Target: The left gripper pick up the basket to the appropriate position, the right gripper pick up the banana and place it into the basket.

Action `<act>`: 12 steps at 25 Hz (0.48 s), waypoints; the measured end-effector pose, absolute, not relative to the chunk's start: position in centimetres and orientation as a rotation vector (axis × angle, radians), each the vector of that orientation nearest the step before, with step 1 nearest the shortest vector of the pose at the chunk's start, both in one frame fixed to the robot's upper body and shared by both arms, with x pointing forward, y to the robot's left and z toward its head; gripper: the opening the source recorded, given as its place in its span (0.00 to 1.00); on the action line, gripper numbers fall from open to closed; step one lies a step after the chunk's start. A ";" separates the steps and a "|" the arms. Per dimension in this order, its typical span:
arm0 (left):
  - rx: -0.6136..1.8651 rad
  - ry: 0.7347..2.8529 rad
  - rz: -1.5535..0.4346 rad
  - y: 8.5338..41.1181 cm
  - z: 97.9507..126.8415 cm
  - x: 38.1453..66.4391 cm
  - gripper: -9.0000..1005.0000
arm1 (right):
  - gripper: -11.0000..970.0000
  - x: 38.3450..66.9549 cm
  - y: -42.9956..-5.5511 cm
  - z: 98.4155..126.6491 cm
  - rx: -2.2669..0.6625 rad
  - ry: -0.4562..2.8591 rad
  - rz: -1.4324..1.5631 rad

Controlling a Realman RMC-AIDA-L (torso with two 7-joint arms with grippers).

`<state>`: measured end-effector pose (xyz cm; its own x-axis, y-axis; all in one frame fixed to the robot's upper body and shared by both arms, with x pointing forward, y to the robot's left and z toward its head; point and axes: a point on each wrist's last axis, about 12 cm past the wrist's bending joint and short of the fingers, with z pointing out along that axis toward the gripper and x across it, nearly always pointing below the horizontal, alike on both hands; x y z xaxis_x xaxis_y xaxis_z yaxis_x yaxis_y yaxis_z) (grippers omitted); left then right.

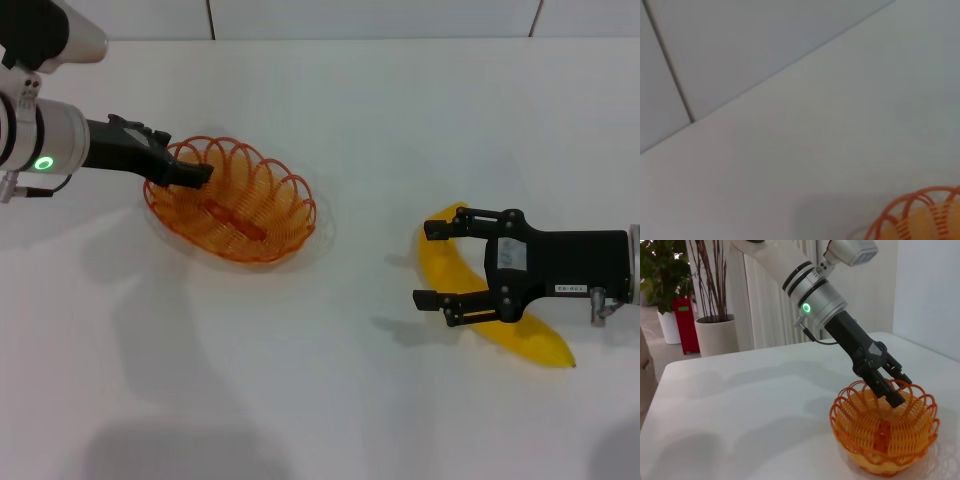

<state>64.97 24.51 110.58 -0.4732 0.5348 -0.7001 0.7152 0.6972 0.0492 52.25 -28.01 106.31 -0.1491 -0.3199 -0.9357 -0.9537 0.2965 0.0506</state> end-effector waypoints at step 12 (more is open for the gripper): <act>0.922 2.190 -0.333 24.7 110.1 64.8 0.52 | 0.92 52.2 -28.0 106.3 -1.171 1.660 0.886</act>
<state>64.80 24.67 110.15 -0.4808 0.5154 -0.7094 0.7027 0.7103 0.0398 52.23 -27.98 106.35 -0.1547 -0.3141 -0.9367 -0.9532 0.2968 0.0578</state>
